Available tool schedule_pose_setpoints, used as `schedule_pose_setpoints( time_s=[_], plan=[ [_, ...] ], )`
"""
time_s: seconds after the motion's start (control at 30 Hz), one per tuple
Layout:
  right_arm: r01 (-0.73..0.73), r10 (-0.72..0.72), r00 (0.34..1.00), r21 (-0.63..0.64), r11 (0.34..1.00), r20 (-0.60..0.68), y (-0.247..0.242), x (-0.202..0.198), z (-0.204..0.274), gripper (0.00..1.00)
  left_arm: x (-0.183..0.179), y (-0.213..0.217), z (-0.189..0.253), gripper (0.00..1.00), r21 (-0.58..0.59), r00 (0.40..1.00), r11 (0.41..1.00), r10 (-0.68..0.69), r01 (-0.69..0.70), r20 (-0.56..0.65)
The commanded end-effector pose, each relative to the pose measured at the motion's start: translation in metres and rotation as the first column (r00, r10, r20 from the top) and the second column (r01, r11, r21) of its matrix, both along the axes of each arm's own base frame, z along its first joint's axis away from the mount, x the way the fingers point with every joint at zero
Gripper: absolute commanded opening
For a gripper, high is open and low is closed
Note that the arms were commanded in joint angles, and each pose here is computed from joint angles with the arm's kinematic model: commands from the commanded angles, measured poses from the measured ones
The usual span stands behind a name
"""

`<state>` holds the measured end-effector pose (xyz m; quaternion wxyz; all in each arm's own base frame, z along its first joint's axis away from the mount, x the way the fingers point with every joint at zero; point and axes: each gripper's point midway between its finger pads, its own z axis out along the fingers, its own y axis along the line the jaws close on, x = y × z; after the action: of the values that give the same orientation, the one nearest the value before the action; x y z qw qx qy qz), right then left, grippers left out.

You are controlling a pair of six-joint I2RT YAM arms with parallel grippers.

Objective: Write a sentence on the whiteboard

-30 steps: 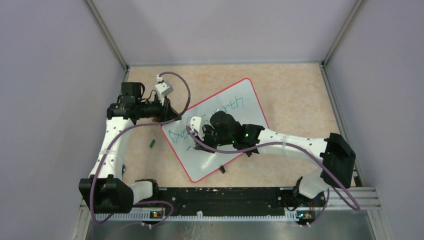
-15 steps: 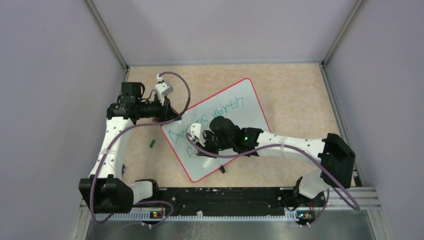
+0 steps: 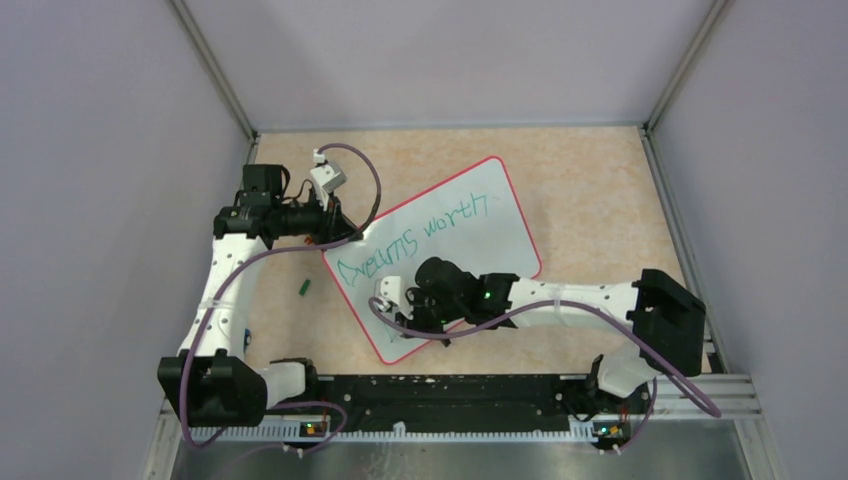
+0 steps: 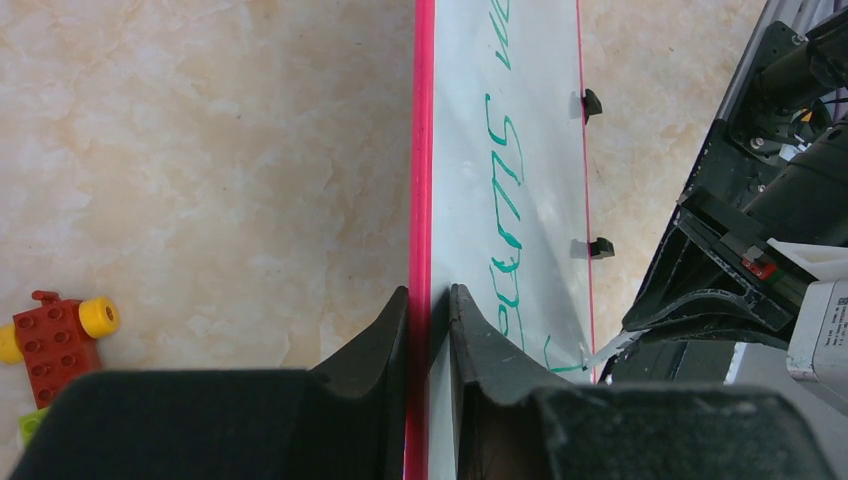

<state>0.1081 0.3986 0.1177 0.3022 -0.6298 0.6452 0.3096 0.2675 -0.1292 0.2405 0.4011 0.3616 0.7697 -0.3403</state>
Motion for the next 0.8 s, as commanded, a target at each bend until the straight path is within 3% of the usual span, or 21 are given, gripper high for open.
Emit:
schedule_pose_setpoints(
  time_s=[0.0,0.23,0.77],
  plan=[
    [-0.014,0.012,0.999,0.071,0.997,0.032,0.017,0.003,0.028,0.0,0.002,-0.003,0.009,0.0,-0.01,0.999,1.0,-0.021,0.022,0.046],
    [-0.001,-0.009,0.998,0.152,0.988,0.066,0.03,0.01,0.065,0.0,0.002,-0.004,0.009,0.0,-0.013,0.999,1.0,-0.023,0.024,0.047],
    [0.092,-0.103,0.988,0.097,0.991,0.118,0.026,0.04,0.05,0.0,0.001,-0.002,0.01,0.0,-0.005,0.999,1.0,-0.016,0.017,0.051]
  ],
)
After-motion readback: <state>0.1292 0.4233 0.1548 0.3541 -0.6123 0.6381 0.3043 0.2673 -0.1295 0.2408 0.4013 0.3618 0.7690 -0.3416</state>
